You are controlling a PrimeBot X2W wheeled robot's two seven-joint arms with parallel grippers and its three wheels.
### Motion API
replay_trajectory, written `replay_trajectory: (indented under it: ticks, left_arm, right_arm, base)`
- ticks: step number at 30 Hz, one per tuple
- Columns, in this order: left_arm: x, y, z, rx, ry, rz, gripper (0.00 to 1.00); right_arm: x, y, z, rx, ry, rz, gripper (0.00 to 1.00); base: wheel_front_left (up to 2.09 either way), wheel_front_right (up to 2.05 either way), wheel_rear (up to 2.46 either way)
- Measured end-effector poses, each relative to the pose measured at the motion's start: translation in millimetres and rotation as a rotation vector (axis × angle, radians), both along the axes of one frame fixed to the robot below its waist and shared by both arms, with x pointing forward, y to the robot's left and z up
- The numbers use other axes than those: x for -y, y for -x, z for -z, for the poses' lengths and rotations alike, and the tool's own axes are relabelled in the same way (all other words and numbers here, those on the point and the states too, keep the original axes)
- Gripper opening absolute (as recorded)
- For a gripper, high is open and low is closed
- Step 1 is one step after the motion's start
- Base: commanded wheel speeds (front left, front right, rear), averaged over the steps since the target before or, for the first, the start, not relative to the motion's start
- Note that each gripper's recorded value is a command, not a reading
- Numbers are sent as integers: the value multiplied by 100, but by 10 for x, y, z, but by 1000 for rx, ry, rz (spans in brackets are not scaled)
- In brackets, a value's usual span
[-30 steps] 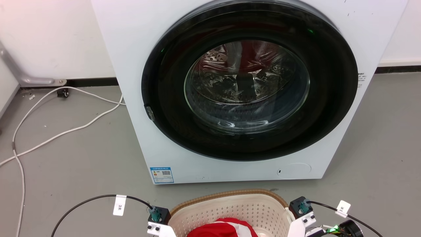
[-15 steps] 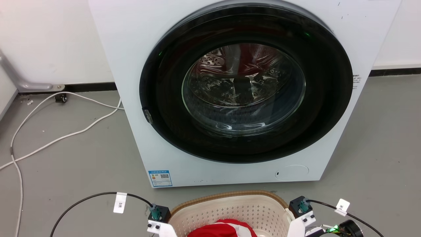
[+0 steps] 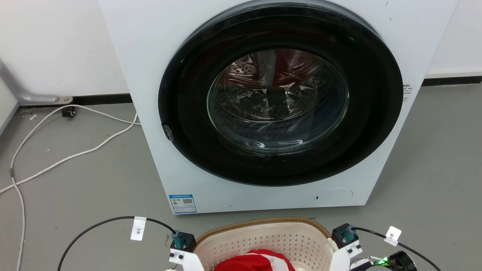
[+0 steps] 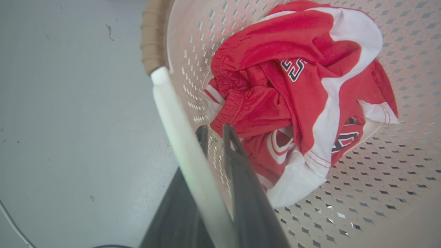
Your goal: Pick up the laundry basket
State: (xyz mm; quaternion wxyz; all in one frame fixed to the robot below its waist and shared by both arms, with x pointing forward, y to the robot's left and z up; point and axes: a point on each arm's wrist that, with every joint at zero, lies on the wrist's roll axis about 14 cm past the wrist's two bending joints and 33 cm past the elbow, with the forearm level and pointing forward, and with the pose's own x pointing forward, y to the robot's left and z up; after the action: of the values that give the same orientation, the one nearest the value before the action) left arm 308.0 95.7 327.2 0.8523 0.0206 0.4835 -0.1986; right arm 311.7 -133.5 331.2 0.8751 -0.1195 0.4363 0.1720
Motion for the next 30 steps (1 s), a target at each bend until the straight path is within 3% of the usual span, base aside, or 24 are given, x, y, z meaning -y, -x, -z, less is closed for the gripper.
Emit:
replay_trajectory:
  ticks: [30]
  left_arm:
    - [11,29,18,-21,-2,11,0]
  right_arm:
    - [13,44,27,-18,-4,5,0]
  base:
    - [0,0,0]
